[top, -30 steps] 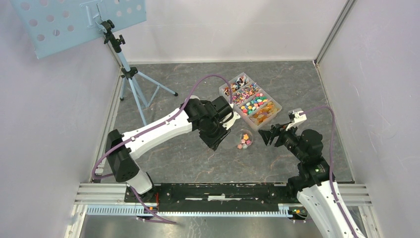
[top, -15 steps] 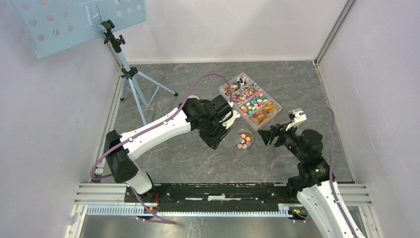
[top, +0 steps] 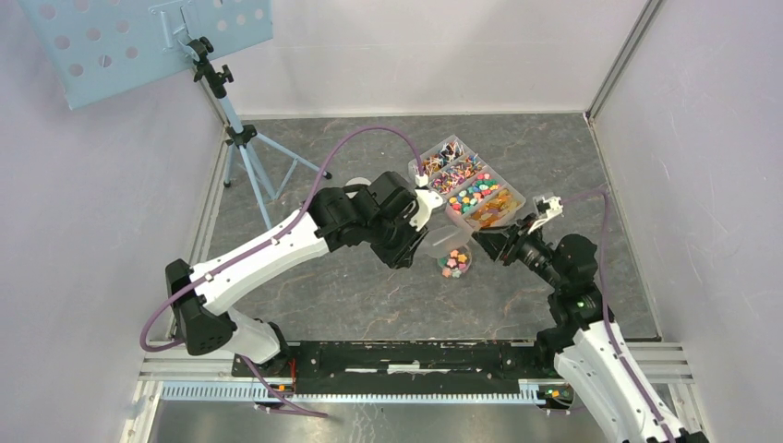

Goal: Pack the candies
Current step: Adjust the spatula.

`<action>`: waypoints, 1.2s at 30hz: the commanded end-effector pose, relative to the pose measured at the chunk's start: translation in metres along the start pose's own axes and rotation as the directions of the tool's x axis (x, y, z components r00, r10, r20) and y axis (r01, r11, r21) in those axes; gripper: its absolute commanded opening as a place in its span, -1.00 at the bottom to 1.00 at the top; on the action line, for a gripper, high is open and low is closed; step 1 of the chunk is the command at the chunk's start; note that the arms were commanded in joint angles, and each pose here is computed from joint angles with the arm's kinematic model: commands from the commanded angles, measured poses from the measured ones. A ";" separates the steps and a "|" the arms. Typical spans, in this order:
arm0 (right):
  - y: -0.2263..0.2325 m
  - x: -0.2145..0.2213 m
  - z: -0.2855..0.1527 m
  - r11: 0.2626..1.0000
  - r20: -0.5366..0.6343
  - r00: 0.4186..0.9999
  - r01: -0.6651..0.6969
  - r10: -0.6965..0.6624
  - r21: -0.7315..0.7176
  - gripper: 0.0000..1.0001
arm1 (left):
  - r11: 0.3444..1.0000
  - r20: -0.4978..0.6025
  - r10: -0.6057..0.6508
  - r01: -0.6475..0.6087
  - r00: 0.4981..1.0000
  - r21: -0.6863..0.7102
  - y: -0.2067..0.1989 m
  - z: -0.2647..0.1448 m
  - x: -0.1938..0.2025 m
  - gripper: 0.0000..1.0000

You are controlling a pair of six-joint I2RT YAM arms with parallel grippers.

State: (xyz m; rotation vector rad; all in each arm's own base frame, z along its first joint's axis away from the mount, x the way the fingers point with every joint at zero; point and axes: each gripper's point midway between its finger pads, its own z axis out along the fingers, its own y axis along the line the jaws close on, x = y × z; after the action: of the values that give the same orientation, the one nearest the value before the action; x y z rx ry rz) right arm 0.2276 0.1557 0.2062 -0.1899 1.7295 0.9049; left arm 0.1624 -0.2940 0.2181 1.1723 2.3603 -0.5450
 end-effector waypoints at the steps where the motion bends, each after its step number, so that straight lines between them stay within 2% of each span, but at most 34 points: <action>1: 0.029 -0.027 0.009 0.987 0.086 0.995 -0.037 0.051 -0.154 -0.25 | 0.998 0.072 0.005 -0.009 0.997 0.058 -0.012 0.000 -0.014 -0.95; 5: 0.043 -0.024 0.016 0.972 0.061 0.998 -0.005 0.020 -0.236 -0.15 | 0.997 0.112 0.017 -0.025 0.994 0.072 -0.015 -0.004 -0.020 -0.95; 7: 0.053 -0.027 0.017 0.952 0.070 0.993 0.110 -0.094 -0.285 -0.04 | 0.998 0.120 0.018 -0.025 0.993 0.054 -0.011 -0.007 -0.021 -0.95; 9: 0.064 -0.031 0.019 0.905 0.120 0.960 0.278 -0.252 -0.322 0.17 | 0.998 0.128 0.011 -0.018 0.992 0.054 -0.010 -0.010 -0.021 -0.95; 12: 0.080 -0.037 0.017 0.779 0.262 0.840 0.540 -0.475 -0.319 0.30 | 0.996 0.138 -0.005 -0.007 0.990 0.086 -0.016 -0.015 -0.024 -0.95; 16: 0.108 -0.043 0.004 0.621 0.463 0.676 0.727 -0.573 -0.292 0.44 | 0.991 0.133 -0.034 0.016 0.991 0.132 -0.025 -0.022 -0.026 -0.95; 21: 0.117 -0.037 0.004 0.498 0.540 0.546 0.830 -0.640 -0.249 0.50 | 0.982 0.122 -0.043 0.019 0.992 0.187 -0.036 -0.030 -0.027 -0.95; 23: 0.117 -0.032 0.007 0.463 0.544 0.512 0.854 -0.665 -0.238 0.52 | 0.979 0.111 -0.043 0.019 0.993 0.205 -0.039 -0.035 -0.028 -0.95; 30: 0.126 -0.019 0.014 0.343 0.514 0.429 0.903 -0.743 -0.259 0.52 | 0.980 0.127 -0.049 0.022 0.991 0.200 -0.040 -0.049 -0.032 -0.95; 36: 0.132 -0.012 0.025 0.314 0.485 0.398 0.917 -0.779 -0.248 0.50 | 0.978 0.126 -0.057 0.030 0.990 0.207 -0.042 -0.049 -0.033 -0.95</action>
State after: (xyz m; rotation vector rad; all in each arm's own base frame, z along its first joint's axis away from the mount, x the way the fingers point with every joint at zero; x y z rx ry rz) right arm 0.1698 0.2564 0.2541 -1.1956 0.8607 0.5568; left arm 0.1402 -0.3107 0.2590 1.1846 2.2947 -0.7966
